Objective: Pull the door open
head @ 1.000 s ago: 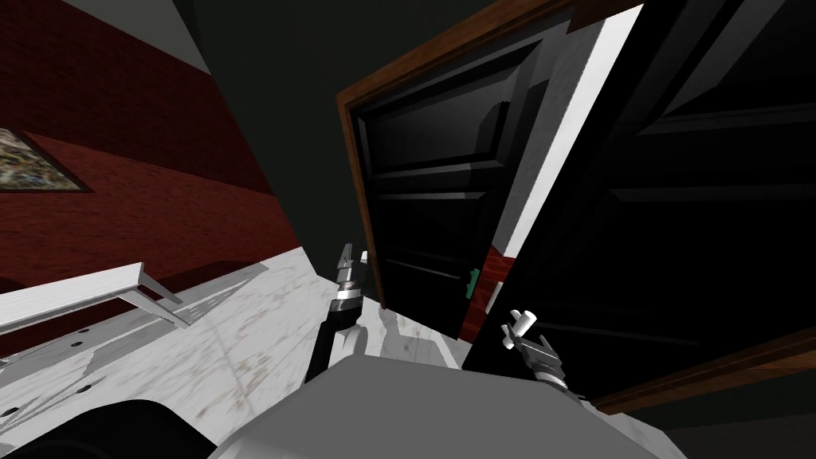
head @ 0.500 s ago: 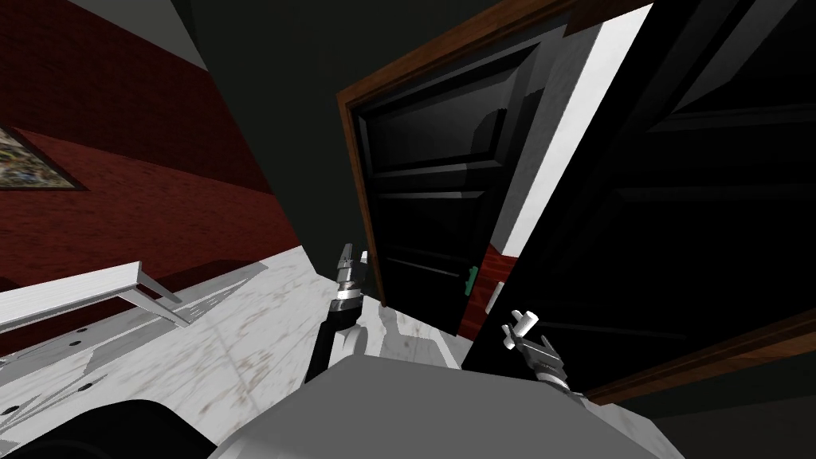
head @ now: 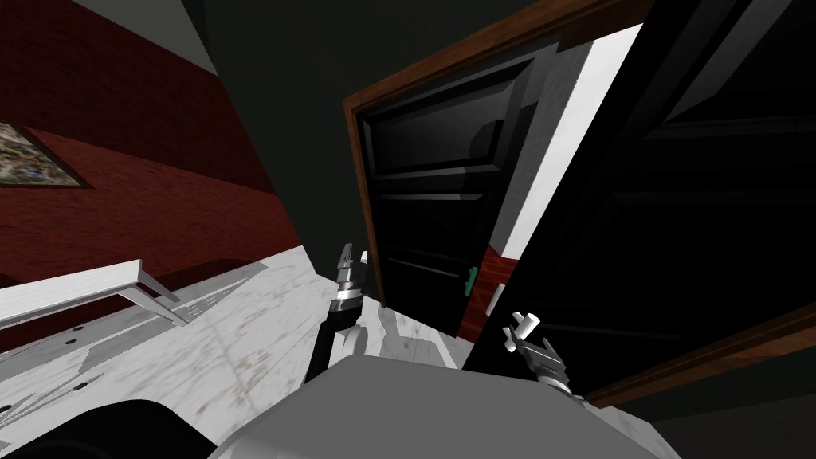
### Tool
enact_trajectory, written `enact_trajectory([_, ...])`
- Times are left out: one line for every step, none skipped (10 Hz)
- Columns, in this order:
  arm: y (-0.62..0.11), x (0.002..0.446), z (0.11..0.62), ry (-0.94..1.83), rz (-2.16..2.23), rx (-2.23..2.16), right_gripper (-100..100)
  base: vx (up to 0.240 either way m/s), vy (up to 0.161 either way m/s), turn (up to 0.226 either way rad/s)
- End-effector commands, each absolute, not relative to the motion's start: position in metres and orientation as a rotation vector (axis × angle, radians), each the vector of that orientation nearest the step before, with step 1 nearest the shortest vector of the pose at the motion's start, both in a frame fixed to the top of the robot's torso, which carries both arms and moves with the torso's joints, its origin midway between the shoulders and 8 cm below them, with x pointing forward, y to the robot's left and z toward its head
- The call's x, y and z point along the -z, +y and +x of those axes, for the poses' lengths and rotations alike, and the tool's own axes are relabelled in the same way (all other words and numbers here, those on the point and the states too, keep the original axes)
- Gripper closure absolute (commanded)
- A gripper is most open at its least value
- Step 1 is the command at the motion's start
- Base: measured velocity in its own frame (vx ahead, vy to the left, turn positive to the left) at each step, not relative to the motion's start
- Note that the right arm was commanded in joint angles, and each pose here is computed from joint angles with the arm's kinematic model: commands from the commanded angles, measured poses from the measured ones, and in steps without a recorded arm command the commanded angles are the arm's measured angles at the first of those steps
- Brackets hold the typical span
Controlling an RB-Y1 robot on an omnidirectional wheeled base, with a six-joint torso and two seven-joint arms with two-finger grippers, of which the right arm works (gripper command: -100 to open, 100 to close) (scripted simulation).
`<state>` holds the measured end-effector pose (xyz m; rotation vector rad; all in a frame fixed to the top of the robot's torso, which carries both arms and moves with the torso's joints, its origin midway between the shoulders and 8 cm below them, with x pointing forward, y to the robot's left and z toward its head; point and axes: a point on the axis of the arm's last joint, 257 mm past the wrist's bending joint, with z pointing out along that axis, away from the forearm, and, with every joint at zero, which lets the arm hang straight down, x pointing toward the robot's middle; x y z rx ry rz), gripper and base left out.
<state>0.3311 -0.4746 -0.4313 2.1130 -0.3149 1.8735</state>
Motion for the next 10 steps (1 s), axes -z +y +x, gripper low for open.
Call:
enact_trajectory([-0.500,0.432,0.315,-0.325,2.107,-1.806,100,-0.009,0.013,0.015])
enact_trajectory([-0.500,0.432,0.315,-0.325,2.107,-1.806,100,0.005,-0.005,0.019])
enact_trajectory([-0.500,0.432,0.315,-0.325,2.107,-1.806,100,0.003,-0.006,-0.025])
enact_trajectory([-0.468,0.425,0.334,-0.273,2.121,-1.919,100,-0.104,-0.015,0.264])
enact_trajectory([-0.466,0.423,0.334,-0.262,2.122,-1.931,100,-0.166,-0.066,0.207])
enact_trajectory([-0.461,0.420,0.335,-0.238,2.127,-1.957,100,-0.177,-0.064,0.139])
enact_trajectory([-0.456,0.416,0.336,-0.212,2.132,-1.986,100,-0.207,-0.077,0.157])
enact_trajectory([-0.450,0.412,0.336,-0.183,2.140,-2.017,100,-0.227,-0.103,0.175])
enact_trajectory([-0.444,0.409,0.337,-0.153,2.149,-2.049,100,-0.196,-0.110,0.210])
enact_trajectory([-0.437,0.405,0.336,-0.122,2.159,-2.080,100,-0.224,-0.093,0.194])
